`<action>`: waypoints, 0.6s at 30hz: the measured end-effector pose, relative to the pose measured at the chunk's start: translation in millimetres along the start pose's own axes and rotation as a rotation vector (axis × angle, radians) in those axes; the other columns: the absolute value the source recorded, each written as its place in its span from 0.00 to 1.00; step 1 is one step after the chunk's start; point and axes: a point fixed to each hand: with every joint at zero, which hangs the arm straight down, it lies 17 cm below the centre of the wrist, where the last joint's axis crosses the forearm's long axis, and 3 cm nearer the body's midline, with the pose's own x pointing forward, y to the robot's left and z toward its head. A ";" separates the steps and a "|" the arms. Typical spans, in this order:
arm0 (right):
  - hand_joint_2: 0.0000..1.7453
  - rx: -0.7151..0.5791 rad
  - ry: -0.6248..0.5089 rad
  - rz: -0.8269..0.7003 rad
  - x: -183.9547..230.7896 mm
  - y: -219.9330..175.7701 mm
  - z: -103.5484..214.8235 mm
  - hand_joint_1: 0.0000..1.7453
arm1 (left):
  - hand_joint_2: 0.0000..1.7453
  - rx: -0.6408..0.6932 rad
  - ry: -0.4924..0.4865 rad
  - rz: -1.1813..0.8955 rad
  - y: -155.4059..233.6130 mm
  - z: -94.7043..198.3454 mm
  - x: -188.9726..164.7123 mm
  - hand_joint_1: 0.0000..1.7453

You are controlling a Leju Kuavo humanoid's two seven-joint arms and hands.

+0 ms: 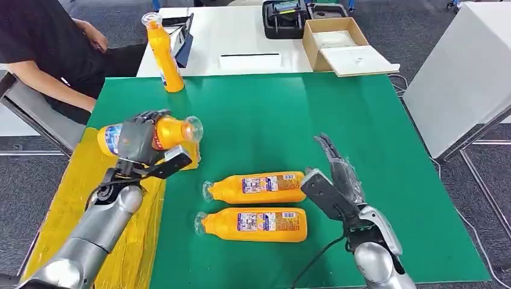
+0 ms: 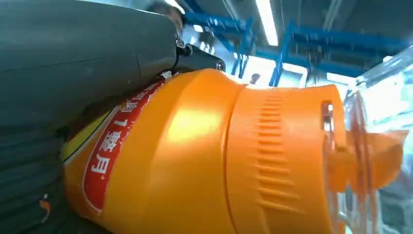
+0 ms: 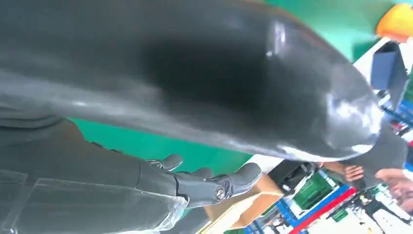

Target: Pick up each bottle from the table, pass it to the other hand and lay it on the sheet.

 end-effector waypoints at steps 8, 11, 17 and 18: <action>0.00 -0.003 0.003 -0.011 -14.9 -14.5 6.8 0.00 | 1.00 -0.207 -0.030 -0.014 -76.6 42.7 3.4 1.00; 0.00 -0.001 -0.003 -0.010 -16.3 -17.6 7.0 0.00 | 1.00 -0.278 -0.031 -0.020 -101.8 62.6 4.8 1.00; 0.00 0.000 -0.002 0.001 -20.0 -19.2 8.7 0.00 | 1.00 -0.326 -0.039 -0.038 -118.6 74.9 5.7 1.00; 0.00 0.000 -0.002 0.002 -20.3 -19.4 8.8 0.00 | 1.00 -0.328 -0.038 -0.040 -119.3 74.8 5.5 1.00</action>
